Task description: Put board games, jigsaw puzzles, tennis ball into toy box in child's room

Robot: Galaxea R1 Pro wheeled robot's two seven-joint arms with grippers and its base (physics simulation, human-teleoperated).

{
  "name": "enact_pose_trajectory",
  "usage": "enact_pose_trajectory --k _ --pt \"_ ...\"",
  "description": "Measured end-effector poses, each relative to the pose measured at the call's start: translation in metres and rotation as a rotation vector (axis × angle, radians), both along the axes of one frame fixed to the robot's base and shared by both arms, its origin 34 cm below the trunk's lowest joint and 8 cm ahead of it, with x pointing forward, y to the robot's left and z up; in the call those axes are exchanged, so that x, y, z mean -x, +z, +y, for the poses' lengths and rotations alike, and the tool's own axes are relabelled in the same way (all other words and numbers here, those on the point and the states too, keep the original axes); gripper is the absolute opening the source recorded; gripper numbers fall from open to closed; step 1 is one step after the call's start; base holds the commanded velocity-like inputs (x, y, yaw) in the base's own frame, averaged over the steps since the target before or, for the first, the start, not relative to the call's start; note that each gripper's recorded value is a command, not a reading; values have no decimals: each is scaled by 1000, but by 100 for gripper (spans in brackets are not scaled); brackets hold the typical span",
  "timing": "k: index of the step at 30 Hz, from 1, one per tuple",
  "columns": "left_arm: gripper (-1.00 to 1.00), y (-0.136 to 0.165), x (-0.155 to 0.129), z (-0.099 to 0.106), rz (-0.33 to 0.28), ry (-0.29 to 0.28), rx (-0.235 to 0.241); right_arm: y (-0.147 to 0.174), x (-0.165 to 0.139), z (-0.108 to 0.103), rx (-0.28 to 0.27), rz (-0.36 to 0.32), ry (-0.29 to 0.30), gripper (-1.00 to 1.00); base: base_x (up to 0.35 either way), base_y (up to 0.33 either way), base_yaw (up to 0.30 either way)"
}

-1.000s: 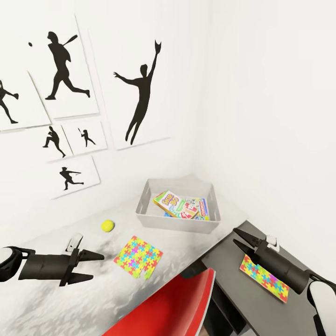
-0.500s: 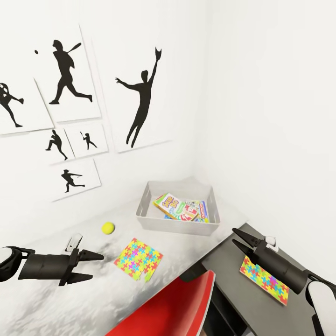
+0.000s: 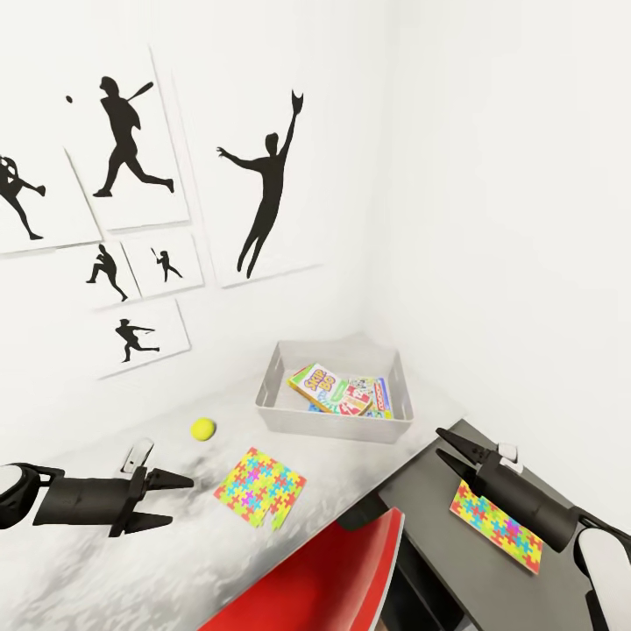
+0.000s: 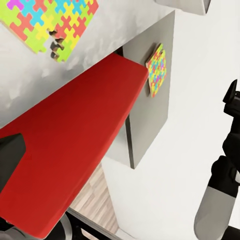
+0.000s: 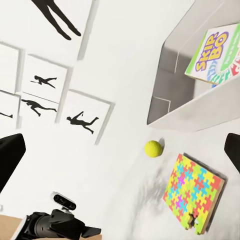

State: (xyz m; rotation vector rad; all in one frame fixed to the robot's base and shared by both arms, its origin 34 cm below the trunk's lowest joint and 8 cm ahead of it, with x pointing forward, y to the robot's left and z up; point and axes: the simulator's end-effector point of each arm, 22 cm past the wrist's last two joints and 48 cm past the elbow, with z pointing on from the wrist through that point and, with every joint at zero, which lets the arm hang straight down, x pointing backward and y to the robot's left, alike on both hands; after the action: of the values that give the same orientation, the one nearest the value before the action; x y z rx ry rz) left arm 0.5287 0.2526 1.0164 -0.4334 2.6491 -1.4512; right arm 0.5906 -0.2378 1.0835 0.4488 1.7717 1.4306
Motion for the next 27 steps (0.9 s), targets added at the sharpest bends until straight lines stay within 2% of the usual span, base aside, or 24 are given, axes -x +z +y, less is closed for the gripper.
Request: enact_pose_trajectory --k 7,27 --pt "100 0 0 0 0 0 1 0 0 1 -1 -1 0 100 -16 0 0" --pt "100 9 0 0 -22 0 0 11 2 1 -3 -26 0 100 -109 0 0"
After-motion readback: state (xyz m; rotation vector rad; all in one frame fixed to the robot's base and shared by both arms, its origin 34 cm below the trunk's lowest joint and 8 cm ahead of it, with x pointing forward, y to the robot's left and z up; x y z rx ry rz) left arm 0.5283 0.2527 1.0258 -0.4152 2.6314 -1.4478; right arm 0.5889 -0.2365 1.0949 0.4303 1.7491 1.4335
